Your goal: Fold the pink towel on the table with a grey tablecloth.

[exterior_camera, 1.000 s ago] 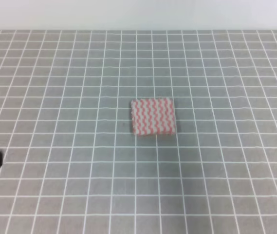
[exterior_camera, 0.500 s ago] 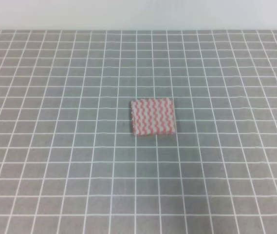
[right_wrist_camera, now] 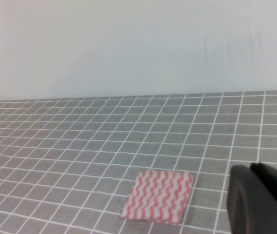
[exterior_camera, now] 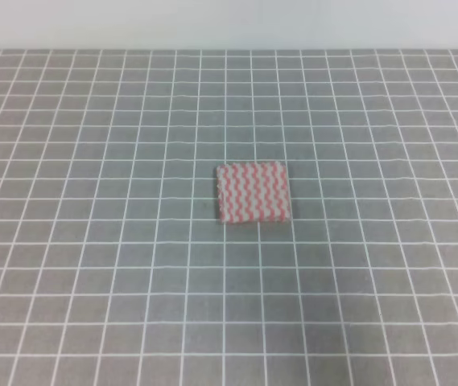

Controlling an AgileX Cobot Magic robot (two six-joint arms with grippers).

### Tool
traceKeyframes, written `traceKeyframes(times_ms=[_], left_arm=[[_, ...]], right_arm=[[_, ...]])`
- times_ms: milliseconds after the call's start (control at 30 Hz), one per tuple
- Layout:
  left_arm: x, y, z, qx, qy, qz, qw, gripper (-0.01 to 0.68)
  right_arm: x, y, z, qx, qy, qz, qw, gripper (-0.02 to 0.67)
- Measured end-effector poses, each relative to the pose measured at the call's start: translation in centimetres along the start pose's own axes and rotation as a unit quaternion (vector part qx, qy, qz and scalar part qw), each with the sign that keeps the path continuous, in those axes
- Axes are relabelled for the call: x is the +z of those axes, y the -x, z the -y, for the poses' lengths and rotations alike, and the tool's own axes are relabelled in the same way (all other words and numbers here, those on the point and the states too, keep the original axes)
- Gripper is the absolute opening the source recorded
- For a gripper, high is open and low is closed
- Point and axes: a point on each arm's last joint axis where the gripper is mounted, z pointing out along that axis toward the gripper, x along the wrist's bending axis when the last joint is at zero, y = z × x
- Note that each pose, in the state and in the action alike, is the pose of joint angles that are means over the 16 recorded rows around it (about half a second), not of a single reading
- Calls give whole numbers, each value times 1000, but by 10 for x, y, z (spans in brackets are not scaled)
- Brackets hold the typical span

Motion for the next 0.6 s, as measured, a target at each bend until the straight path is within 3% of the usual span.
traceKeyframes(times_ms=[267,600], left_arm=[[1,0,1,0,-9,1,1000,-1],[0,0,2,0,-13,1,1000,-1]], right_arm=[[0,-3,5,-16,-30,-18,999,-16],[-1,7,3,-129,-21,36,991,-17]])
